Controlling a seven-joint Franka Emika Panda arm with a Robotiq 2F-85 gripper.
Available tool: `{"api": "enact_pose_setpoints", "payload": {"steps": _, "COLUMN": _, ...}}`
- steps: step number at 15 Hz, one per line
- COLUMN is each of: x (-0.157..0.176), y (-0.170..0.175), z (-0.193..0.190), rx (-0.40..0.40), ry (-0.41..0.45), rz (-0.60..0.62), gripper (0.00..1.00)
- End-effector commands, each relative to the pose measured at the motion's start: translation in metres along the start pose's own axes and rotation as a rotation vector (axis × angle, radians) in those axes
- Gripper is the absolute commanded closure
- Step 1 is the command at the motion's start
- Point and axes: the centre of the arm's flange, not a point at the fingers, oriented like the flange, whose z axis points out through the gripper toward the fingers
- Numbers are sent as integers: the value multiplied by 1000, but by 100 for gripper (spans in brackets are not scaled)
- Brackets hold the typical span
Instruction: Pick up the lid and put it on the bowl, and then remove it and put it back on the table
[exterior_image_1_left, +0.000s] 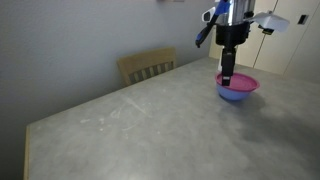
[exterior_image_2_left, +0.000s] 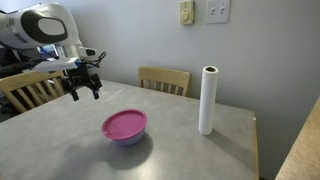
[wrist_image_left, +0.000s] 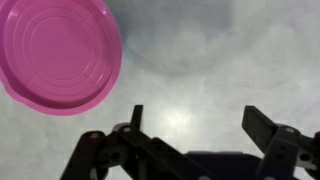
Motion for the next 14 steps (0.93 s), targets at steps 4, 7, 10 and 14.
{"api": "enact_pose_setpoints", "payload": {"steps": 4, "x": -38, "y": 16, "z": -35, "rx": 90, "ry": 13, "rz": -55, "gripper": 0}}
{"api": "enact_pose_setpoints", "payload": {"steps": 7, "x": -24, "y": 16, "z": -33, "rx": 70, "ry": 16, "rz": -43, "gripper": 0}}
{"api": "enact_pose_setpoints", "payload": {"steps": 10, "x": -26, "y": 15, "z": -34, "rx": 69, "ry": 16, "rz": -44, "gripper": 0}}
{"api": "enact_pose_setpoints", "payload": {"steps": 14, "x": -27, "y": 15, "z": -33, "rx": 70, "ry": 14, "rz": -44, "gripper": 0}}
